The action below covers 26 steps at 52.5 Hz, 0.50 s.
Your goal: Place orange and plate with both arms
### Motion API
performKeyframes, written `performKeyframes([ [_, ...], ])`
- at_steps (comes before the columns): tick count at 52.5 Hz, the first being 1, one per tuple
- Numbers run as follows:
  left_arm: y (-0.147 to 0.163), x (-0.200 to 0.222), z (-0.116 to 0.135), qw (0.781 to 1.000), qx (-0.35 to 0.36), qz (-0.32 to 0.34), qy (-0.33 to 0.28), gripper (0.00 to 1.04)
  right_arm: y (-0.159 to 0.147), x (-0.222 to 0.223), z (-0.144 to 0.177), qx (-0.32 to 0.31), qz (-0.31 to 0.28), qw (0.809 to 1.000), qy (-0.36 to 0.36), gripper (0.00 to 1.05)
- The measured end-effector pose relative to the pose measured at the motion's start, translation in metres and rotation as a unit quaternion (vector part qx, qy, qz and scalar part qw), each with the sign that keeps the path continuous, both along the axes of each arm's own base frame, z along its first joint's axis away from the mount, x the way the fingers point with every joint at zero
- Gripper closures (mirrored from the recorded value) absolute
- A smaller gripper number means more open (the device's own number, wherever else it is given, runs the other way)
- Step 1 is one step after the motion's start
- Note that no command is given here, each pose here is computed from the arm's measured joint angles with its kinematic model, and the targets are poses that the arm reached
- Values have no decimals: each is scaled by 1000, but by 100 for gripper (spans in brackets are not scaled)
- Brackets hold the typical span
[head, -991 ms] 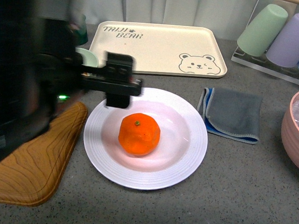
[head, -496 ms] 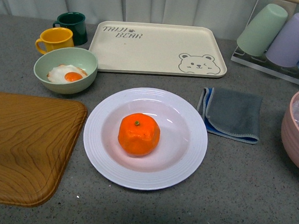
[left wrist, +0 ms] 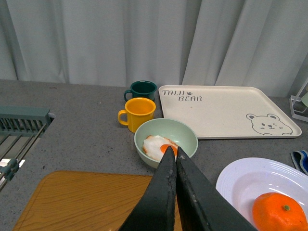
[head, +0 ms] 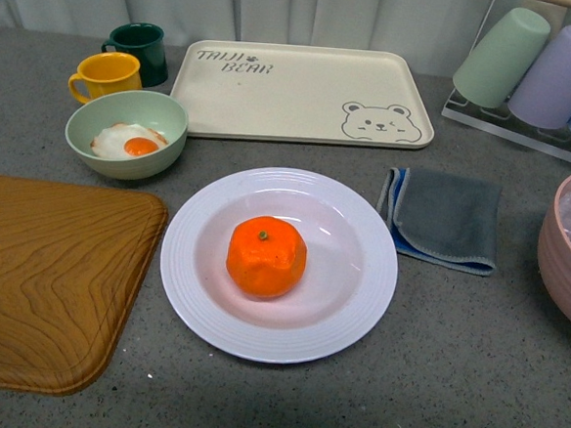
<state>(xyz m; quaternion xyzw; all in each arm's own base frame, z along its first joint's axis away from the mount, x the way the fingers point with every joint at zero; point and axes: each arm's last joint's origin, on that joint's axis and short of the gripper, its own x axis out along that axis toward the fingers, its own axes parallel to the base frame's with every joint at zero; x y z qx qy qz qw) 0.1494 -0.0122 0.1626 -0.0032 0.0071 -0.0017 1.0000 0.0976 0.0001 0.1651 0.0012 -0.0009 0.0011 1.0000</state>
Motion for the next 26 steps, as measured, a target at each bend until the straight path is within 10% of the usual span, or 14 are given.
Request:
performKeyframes([
  [26,12,-26,11,1000,-1,1,-18,101,0,0,0,0,0,1000,0,9],
])
